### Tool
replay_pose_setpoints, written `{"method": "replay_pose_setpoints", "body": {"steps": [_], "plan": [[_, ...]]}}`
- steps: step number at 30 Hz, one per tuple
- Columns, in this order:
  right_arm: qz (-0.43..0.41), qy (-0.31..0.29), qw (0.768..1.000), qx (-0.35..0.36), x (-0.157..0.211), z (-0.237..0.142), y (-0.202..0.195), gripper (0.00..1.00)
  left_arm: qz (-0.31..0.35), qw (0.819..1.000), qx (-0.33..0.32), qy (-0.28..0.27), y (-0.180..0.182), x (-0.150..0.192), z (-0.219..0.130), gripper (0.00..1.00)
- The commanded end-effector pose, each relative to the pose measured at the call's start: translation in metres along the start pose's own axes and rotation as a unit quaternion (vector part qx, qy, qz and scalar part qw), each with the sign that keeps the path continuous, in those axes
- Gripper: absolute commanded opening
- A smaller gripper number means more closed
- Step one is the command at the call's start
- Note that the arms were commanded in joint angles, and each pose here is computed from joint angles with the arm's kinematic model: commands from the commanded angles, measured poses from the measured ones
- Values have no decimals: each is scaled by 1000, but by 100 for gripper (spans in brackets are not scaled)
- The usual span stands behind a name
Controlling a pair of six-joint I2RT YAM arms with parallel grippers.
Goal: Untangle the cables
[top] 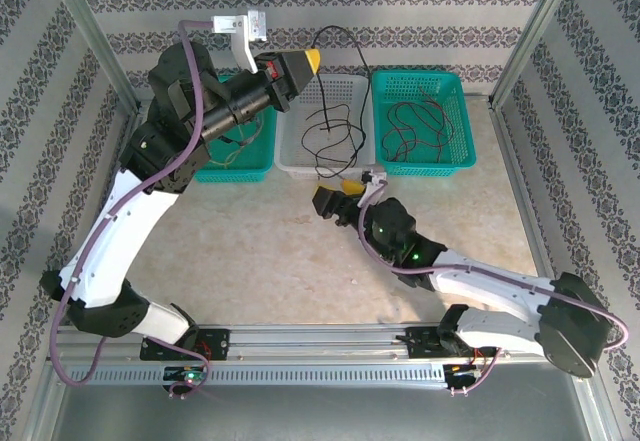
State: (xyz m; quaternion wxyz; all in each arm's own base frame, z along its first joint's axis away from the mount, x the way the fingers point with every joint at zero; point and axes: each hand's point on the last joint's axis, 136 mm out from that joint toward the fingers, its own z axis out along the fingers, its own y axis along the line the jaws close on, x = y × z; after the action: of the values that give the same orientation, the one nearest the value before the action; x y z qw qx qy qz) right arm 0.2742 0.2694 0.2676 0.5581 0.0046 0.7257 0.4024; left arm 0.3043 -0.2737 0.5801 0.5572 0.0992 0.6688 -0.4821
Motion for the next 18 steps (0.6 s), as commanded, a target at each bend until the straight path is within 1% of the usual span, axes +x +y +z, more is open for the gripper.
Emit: {"method": "replay_pose_setpoints", "body": {"steps": [1,3,4,5,7,10,11,14,16,18], "plan": [[-9,-62,998,21,-26,-6,-3,82,-7,1000,25,-11,-18,-11,-7,0],[-9,-73,997,24,-31,-4,-3,77,-12,999,30,-12,-20,-13,-8,0],[-10,-73,997,27,-33,-1,-3,66,-13,999,31,-12,-21,-13,-8,0],[-9,-71,997,26,-33,2,-3,49,-11,999,31,-14,-21,-14,-8,0],[-5,-63,997,34,-29,8,-8,33,-8,999,28,-18,-22,-17,-9,0],[19,-49,997,59,-16,14,-31,6,-2,999,30,-19,-26,-23,-8,0],[29,-46,996,66,-12,15,-39,0,-1,999,31,-21,-27,-25,-8,0],[40,-33,995,84,1,13,-58,0,10,999,20,-27,-26,-31,-8,0],[37,-2,994,102,19,14,-72,0,23,999,-7,-34,-18,-38,-6,0],[44,35,992,117,47,11,-88,0,38,998,-32,-46,-8,-49,-2,0]]}}
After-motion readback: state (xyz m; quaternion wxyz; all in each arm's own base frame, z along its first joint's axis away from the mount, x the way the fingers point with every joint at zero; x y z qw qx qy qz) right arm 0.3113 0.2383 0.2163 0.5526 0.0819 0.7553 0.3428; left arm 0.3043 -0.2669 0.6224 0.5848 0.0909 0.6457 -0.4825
